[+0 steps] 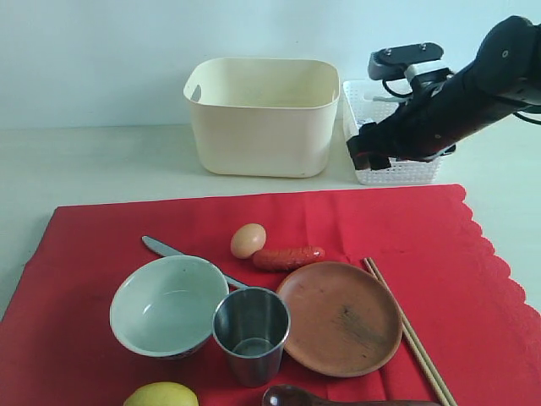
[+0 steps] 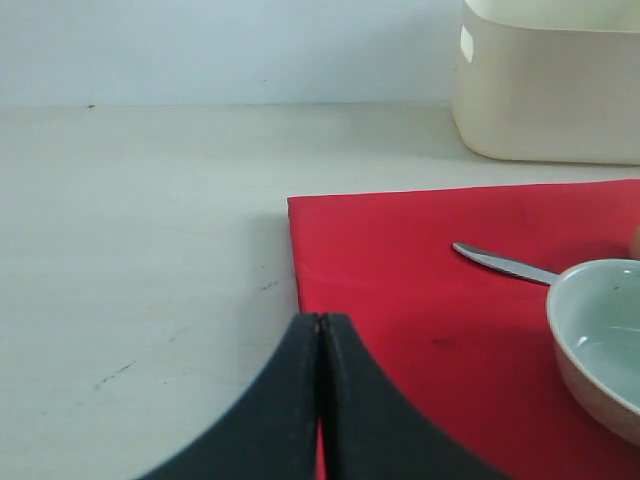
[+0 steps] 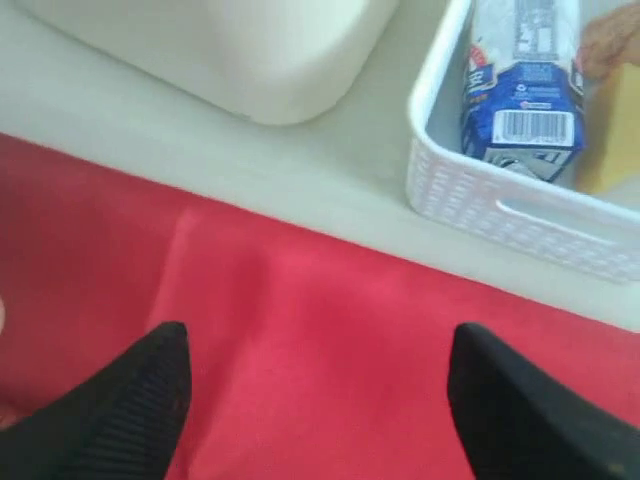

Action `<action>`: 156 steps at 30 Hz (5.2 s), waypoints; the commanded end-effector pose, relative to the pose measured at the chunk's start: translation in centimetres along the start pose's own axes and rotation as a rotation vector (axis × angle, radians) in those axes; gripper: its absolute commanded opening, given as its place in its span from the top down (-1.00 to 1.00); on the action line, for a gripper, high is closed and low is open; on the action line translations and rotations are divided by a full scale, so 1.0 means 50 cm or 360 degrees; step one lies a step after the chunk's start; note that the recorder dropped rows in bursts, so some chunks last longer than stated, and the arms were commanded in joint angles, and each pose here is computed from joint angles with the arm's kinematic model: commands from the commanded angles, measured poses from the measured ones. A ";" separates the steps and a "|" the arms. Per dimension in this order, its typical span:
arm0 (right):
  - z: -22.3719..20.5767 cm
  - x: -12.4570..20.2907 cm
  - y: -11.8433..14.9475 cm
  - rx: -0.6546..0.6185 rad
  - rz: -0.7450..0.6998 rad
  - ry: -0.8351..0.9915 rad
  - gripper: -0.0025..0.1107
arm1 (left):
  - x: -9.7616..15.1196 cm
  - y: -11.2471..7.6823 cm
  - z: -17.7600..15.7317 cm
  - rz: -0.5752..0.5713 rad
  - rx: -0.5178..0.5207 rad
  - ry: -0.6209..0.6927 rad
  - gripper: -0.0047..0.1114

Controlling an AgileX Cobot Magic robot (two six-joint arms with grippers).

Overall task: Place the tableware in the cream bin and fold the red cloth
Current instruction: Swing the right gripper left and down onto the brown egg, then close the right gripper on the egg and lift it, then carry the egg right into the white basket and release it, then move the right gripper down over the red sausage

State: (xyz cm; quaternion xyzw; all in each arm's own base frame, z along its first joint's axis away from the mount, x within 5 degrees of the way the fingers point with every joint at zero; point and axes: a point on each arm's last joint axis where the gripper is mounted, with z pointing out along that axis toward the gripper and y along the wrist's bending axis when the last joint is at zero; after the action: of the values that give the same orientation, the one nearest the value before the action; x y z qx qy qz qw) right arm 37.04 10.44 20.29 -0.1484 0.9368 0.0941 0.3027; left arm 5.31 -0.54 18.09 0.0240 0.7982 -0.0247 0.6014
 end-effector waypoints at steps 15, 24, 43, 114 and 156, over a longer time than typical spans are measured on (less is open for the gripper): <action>0.007 0.021 0.166 -0.0250 -0.0349 0.0095 -0.23 | -0.001 -0.001 0.000 -0.0006 0.0012 -0.0022 0.92; 0.046 0.025 0.263 -0.0387 -0.0391 0.0251 -0.23 | -0.001 -0.001 0.000 -0.0006 0.0012 -0.0022 0.92; 0.200 0.024 0.304 -0.0232 -0.0275 0.0552 -0.23 | -0.001 -0.001 0.000 -0.0006 0.0012 -0.0022 0.92; -0.012 -0.165 -0.078 0.0521 -0.0055 -0.0090 0.96 | -0.001 -0.001 0.000 -0.0006 0.0012 -0.0022 0.92; 0.193 -0.120 -0.195 0.0523 0.0070 -0.0049 -0.47 | -0.001 -0.001 0.000 -0.0006 0.0012 -0.0022 0.92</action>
State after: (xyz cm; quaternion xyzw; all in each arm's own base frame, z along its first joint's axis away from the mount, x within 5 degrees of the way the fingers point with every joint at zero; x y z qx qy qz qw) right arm 50.37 5.57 14.00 -0.0779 0.9360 -0.0432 0.3405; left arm 5.31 -0.54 18.09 0.0240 0.7982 -0.0247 0.6014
